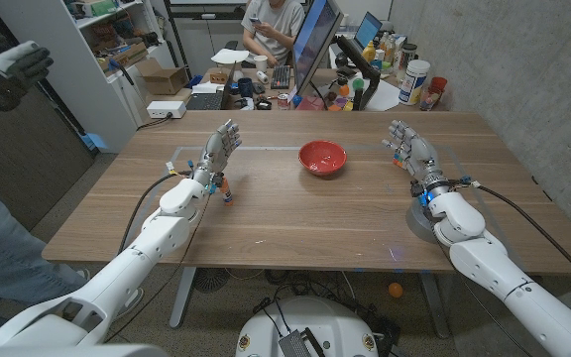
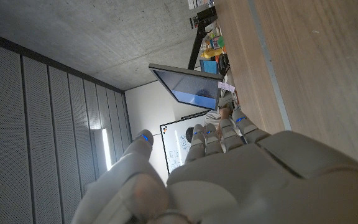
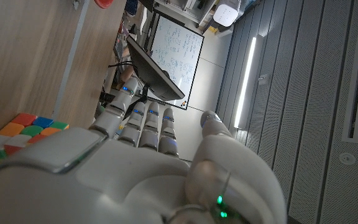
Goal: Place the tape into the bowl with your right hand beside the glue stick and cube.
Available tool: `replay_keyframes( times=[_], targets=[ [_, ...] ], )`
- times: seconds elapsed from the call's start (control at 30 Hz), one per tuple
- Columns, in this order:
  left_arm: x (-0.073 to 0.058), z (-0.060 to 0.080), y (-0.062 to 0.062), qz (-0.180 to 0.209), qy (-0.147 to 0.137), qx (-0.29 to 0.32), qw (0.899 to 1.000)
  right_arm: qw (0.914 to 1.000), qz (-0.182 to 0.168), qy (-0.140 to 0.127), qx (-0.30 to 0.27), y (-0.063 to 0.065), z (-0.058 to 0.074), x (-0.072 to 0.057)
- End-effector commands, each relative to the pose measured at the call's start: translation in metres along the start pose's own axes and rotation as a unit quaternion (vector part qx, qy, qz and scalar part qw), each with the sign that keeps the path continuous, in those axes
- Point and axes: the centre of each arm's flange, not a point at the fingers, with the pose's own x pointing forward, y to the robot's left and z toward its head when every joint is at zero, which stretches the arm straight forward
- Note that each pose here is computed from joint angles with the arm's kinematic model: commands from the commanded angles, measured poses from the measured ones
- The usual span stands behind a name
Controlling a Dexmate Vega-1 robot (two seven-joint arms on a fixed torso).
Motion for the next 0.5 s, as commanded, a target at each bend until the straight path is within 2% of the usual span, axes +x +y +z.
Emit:
replay_keyframes(
  times=[0.03,0.17,0.27,0.5],
  targets=[
    [-0.005,0.014,0.003,-0.003,-0.002,0.018,1.0,0.9987,-0.013,0.002,-0.048,-0.007,0.013,-0.029],
    [-0.008,0.016,0.006,-0.001,-0.002,0.021,1.0,0.9978,-0.014,-0.002,-0.064,-0.008,0.019,-0.036],
    [-0.012,0.018,0.01,0.002,-0.002,0.023,1.0,0.997,-0.014,-0.011,-0.075,-0.008,0.025,-0.046],
    [-0.017,0.011,0.012,0.006,0.002,0.017,1.0,0.9974,-0.015,-0.02,-0.067,-0.004,0.036,-0.061]
  ],
)
